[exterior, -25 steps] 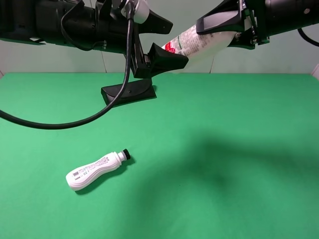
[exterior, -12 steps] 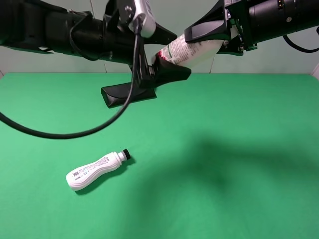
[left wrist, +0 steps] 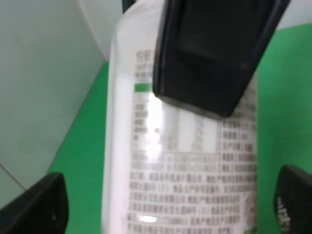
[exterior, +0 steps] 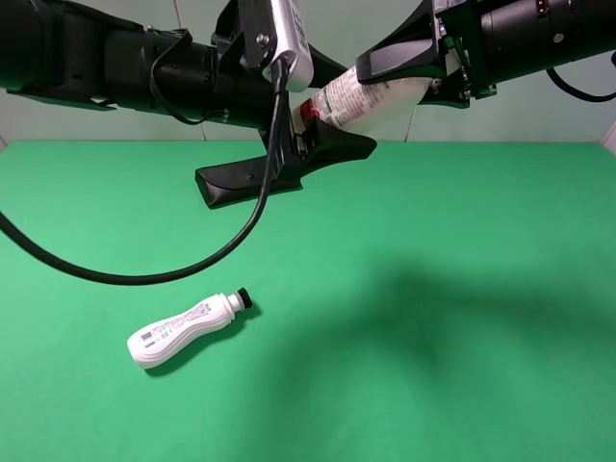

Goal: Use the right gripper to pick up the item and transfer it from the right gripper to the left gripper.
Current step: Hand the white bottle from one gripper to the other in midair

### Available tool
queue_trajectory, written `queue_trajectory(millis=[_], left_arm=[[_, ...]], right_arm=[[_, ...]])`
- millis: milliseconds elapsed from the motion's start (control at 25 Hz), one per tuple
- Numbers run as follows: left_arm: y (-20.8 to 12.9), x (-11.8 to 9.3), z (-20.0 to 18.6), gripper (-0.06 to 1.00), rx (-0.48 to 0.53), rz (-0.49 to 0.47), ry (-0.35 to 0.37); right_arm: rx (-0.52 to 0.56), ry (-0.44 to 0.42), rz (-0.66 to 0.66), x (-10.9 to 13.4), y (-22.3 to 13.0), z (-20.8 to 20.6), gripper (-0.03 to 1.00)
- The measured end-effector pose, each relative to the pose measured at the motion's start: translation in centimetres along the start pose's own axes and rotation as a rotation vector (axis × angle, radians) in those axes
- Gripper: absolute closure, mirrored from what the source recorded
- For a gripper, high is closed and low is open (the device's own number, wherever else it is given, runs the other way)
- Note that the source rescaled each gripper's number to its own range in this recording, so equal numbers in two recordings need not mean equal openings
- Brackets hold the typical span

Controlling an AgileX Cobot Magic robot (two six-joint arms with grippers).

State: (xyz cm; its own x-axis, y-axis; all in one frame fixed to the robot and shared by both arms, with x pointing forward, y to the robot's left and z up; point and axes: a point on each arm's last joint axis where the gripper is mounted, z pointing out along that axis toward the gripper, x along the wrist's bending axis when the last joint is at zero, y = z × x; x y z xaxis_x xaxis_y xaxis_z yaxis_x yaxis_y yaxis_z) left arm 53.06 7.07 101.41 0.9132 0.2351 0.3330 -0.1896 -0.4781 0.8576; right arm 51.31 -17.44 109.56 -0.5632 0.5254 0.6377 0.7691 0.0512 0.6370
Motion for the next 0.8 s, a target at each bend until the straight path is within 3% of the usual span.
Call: queue_trajectory(millis=[120,400,440,480,520,800], left_arm=[[0.00,0.00,0.00,0.47,0.000,0.007,0.000],[0.00,0.00,0.00,0.58,0.000,0.026,0.000],[0.00,0.00,0.00,0.64,0.000,0.039,0.000],[0.00,0.00,0.00,0.78,0.000,0.046,0.000],[0.00,0.00,0.00,0.86,0.000,0.055,0.000],[0.00,0.00,0.00,0.86,0.000,0.058,0.000]], right_arm=[[0.000,0.000,0.000,0.00,0.00,0.00,0.93],[0.000,0.000,-0.002,0.00,0.00,0.00,0.93],[0.000,0.000,-0.004,0.00,0.00,0.00,0.93],[0.001,0.001,-0.005,0.01,-0.01,0.00,0.93],[0.001,0.001,-0.006,0.01,-0.01,0.00,0.93],[0.000,0.001,-0.006,0.01,0.00,0.00,0.93]])
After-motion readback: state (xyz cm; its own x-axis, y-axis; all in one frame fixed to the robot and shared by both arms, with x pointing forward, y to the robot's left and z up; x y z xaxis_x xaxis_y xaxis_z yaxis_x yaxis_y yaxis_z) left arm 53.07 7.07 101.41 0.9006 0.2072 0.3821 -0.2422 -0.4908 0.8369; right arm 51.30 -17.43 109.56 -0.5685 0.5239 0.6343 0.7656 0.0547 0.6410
